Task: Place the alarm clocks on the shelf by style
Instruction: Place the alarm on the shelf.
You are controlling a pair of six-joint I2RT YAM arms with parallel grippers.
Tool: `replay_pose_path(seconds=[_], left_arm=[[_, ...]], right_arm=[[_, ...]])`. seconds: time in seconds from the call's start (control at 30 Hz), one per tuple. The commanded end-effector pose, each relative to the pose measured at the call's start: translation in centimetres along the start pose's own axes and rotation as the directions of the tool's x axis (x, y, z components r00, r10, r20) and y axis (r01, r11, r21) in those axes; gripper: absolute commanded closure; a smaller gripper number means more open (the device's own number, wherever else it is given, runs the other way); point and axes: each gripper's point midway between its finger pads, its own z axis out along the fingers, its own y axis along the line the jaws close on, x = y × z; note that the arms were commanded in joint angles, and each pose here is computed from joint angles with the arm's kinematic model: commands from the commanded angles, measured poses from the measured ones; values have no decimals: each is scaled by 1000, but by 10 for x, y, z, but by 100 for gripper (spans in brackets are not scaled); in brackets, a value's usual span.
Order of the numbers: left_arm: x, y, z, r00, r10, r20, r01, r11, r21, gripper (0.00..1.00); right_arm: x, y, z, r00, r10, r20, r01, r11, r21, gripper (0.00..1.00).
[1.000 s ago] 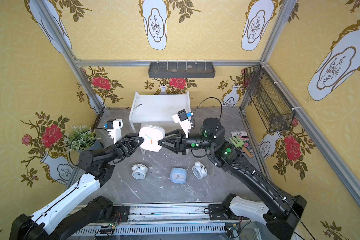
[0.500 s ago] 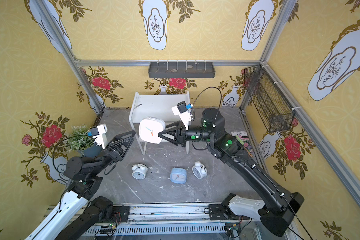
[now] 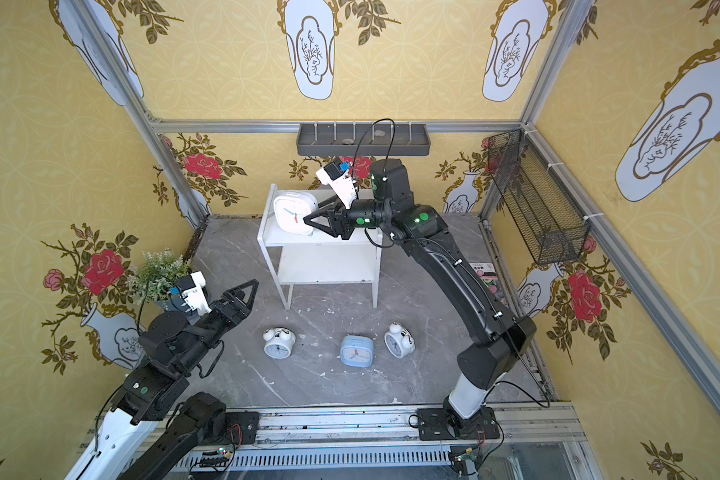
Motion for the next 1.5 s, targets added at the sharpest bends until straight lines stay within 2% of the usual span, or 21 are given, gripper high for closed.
replay_pose_path(seconds=[0.0,0.33,0.8,1.07,1.47], left_arm=[[11,17,3,999,6,-34,-8,998,-59,10],[21,25,7,997,21,-74,-27,997,-78,12],[25,26,20,996,30,-88,-37,997,-74,15],[28,28,26,995,30,-99,-38,996,-75,16],[30,27,27,994,18,-104,-24,998,-57,17]], right_arm=[[-7,-9,3,997,-76,2,76,996,-37,67],[5,-41,30,997,-73,-9,72,993,-92,68],[20,-64,57,998,-63,-23,60,990,-125,67],[24,-62,63,998,-54,-21,50,984,-172,67],[27,-76,62,999,-43,-19,41,992,-116,56]])
